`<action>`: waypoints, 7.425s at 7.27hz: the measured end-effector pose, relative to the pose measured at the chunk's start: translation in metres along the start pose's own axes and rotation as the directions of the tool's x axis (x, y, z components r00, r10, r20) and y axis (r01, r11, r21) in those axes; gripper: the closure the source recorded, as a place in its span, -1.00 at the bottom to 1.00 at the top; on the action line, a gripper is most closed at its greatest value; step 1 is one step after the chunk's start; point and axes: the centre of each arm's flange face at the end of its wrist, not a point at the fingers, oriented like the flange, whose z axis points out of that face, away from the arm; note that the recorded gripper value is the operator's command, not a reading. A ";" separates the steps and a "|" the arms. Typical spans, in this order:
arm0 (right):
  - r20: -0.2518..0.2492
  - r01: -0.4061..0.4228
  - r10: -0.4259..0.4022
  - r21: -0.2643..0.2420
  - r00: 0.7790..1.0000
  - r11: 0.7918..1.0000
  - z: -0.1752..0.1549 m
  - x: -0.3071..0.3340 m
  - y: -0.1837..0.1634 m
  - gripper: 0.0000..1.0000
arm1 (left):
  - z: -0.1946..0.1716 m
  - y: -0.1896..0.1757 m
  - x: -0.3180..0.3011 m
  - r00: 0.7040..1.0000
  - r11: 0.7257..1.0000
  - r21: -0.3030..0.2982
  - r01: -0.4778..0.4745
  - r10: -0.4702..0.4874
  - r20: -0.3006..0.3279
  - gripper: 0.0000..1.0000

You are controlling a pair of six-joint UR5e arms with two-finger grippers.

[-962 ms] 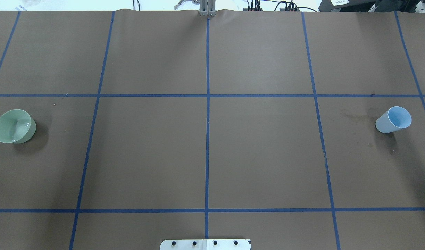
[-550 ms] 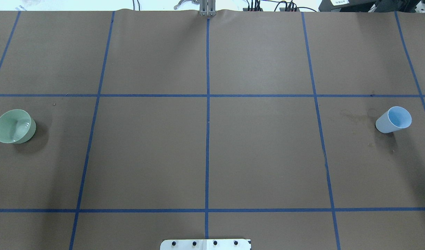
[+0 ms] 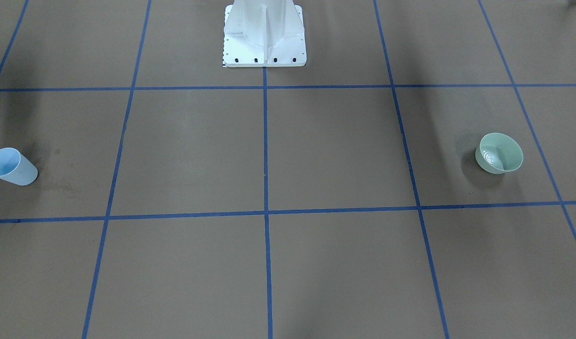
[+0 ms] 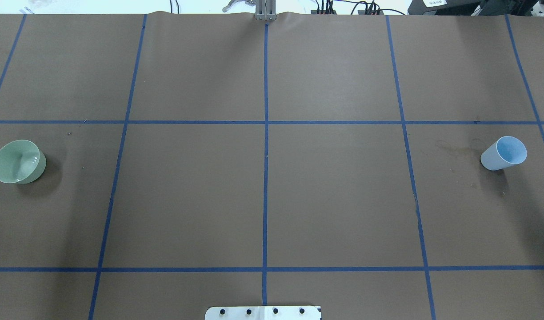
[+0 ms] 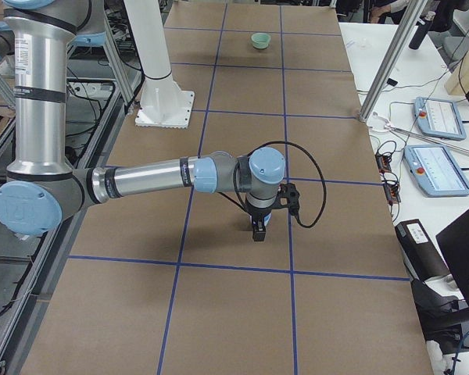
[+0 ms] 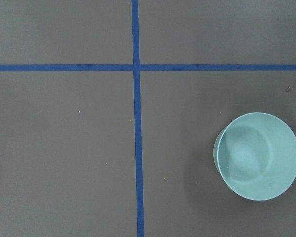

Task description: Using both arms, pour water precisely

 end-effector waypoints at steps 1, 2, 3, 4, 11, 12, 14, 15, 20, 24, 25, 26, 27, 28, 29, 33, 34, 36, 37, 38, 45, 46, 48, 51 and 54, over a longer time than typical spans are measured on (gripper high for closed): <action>0.001 0.003 -0.003 -0.001 1.000 1.000 0.000 -0.001 -0.001 -0.99 | 0.014 -0.009 0.018 1.000 1.000 -0.010 -0.019 0.018 -0.020 -0.99; 0.001 0.008 -0.008 -0.001 1.000 1.000 0.001 -0.003 -0.003 -0.99 | 0.035 -0.021 0.038 1.000 1.000 -0.028 0.010 -0.011 -0.019 -0.99; 0.001 0.012 -0.012 0.000 1.000 1.000 0.000 -0.005 -0.006 -0.99 | 0.061 -0.034 0.056 0.999 0.998 -0.051 0.049 -0.049 0.002 -0.99; 0.000 0.014 -0.014 0.000 1.000 1.000 0.001 -0.005 -0.007 -0.99 | 0.088 -0.045 0.068 0.998 0.996 -0.066 0.057 -0.056 0.030 -0.99; 0.002 0.022 -0.022 -0.014 1.000 1.000 0.007 -0.008 -0.009 -0.99 | 0.181 -0.042 0.071 0.999 0.988 -0.155 -0.001 0.007 0.040 1.00; 0.002 0.024 -0.024 -0.016 1.000 1.000 0.008 -0.009 -0.009 -0.99 | 0.184 -0.042 0.073 0.999 0.987 -0.162 0.000 0.006 0.037 1.00; 0.002 0.030 -0.030 -0.015 1.000 0.999 0.009 -0.011 -0.010 -0.99 | 0.176 -0.058 0.106 0.999 0.984 -0.179 0.003 -0.012 -0.051 1.00; 0.002 0.036 -0.036 -0.011 0.999 0.999 0.009 -0.011 -0.011 -0.99 | 0.163 -0.082 0.151 0.992 0.984 -0.176 0.028 -0.049 -0.117 1.00; 0.004 0.045 -0.045 -0.011 0.999 0.999 0.013 -0.012 -0.012 -0.99 | 0.193 -0.099 0.566 0.950 0.956 -0.201 0.214 -0.252 -0.186 1.00; 0.005 0.049 -0.049 -0.017 0.999 0.999 0.016 -0.013 -0.012 -0.99 | 0.232 -0.079 0.686 0.964 0.956 -0.153 0.248 -0.260 -0.057 1.00; 0.005 0.051 -0.051 -0.021 0.999 0.998 0.018 -0.014 -0.013 -0.99 | 0.239 -0.076 0.691 0.965 0.957 -0.150 0.247 -0.256 -0.047 1.00; 0.006 0.058 -0.057 -0.020 0.998 0.998 0.020 -0.014 -0.014 -0.99 | 0.243 -0.074 0.693 0.966 0.958 -0.148 0.246 -0.254 -0.042 1.00; 0.006 0.070 -0.070 -0.011 0.998 0.997 0.024 -0.013 -0.015 -0.99 | 0.245 -0.074 0.694 0.966 0.958 -0.147 0.246 -0.254 -0.040 1.00; 0.005 0.084 -0.084 0.001 0.996 0.996 0.027 -0.010 -0.017 -0.99 | 0.245 -0.074 0.694 0.967 0.958 -0.147 0.245 -0.254 -0.039 1.00; 0.004 0.096 -0.096 0.012 0.995 0.995 0.029 -0.008 -0.019 -0.99 | 0.245 -0.074 0.694 0.967 0.958 -0.147 0.245 -0.253 -0.040 1.00; 0.004 0.104 -0.104 0.020 0.995 0.994 0.031 -0.006 -0.020 -0.99 | 0.246 -0.075 0.691 0.966 0.958 -0.146 0.248 -0.255 -0.035 1.00; 0.004 0.104 -0.104 0.020 0.995 0.994 0.031 -0.006 -0.020 -0.99 | 0.247 -0.075 0.690 0.966 0.957 -0.147 0.249 -0.256 -0.034 -0.85; 0.004 0.107 -0.107 0.022 0.994 0.994 0.030 -0.007 -0.020 -0.99 | 0.247 -0.075 0.688 0.965 0.957 -0.145 0.251 -0.258 -0.033 -1.00; 0.004 0.122 -0.123 0.035 0.992 0.992 0.029 -0.009 -0.022 -0.99 | 0.240 -0.077 0.689 0.965 0.958 -0.140 0.250 -0.258 -0.043 -1.00; 0.003 0.152 -0.152 0.058 0.988 0.987 0.027 -0.012 -0.024 -0.99 | 0.222 -0.081 0.691 0.964 0.961 -0.128 0.247 -0.257 -0.069 -1.00; 0.020 0.506 -0.537 0.306 0.844 0.806 0.088 -0.079 0.050 -0.97 | 0.140 -0.077 0.671 0.958 0.962 -0.086 0.261 -0.269 -0.096 -1.00; -0.017 0.507 -0.533 0.337 0.846 0.794 0.087 -0.073 0.060 -0.97 | 0.140 -0.077 0.671 0.958 0.962 -0.085 0.261 -0.269 -0.096 -1.00; -0.097 0.478 -0.485 0.418 0.869 0.773 0.099 -0.040 0.087 -0.98 | 0.139 -0.076 0.672 0.958 0.961 -0.085 0.262 -0.270 -0.098 -1.00; 0.030 0.297 -0.362 0.514 0.932 0.805 0.127 -0.029 0.111 -0.98 | 0.139 -0.077 0.671 0.958 0.961 -0.085 0.263 -0.270 -0.096 -1.00; 0.006 0.307 -0.360 0.508 0.933 0.805 0.160 -0.041 0.101 -0.98 | 0.140 -0.077 0.671 0.958 0.961 -0.083 0.263 -0.270 -0.094 -1.00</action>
